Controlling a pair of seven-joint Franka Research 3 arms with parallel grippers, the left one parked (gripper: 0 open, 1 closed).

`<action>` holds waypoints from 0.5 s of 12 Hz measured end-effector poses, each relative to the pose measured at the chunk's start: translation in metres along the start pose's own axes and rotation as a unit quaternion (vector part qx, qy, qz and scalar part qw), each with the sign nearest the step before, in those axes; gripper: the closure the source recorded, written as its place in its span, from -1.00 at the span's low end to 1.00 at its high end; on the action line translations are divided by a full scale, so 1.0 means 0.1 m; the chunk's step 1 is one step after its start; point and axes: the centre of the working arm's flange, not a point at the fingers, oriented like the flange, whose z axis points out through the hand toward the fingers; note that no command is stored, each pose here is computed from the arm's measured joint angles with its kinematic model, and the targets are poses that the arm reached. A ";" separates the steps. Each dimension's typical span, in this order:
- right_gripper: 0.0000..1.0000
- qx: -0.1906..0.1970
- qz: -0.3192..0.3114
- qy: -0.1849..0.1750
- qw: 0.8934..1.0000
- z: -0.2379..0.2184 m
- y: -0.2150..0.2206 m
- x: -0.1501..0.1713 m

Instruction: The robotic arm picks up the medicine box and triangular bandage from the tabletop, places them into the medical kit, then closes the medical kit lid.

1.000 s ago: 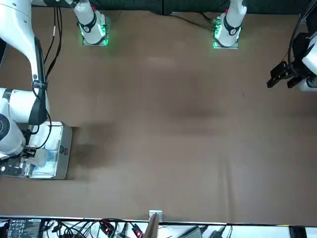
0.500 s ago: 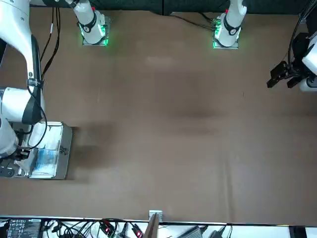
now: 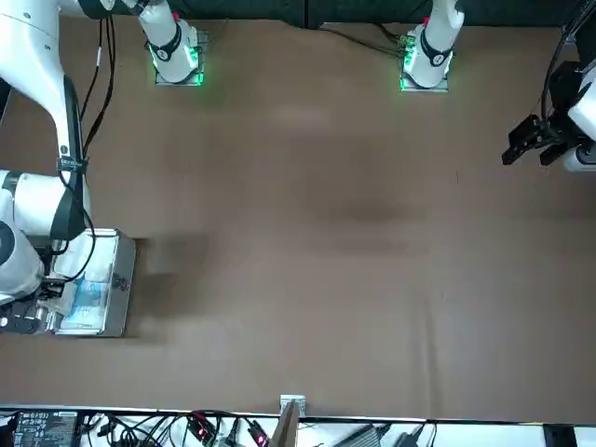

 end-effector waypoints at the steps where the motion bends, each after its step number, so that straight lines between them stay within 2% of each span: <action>1: 0.97 0.000 -0.001 -0.002 1.000 0.03 -0.02 0.00; 6: 0.96 0.000 -0.004 -0.001 1.000 0.02 -0.06 0.00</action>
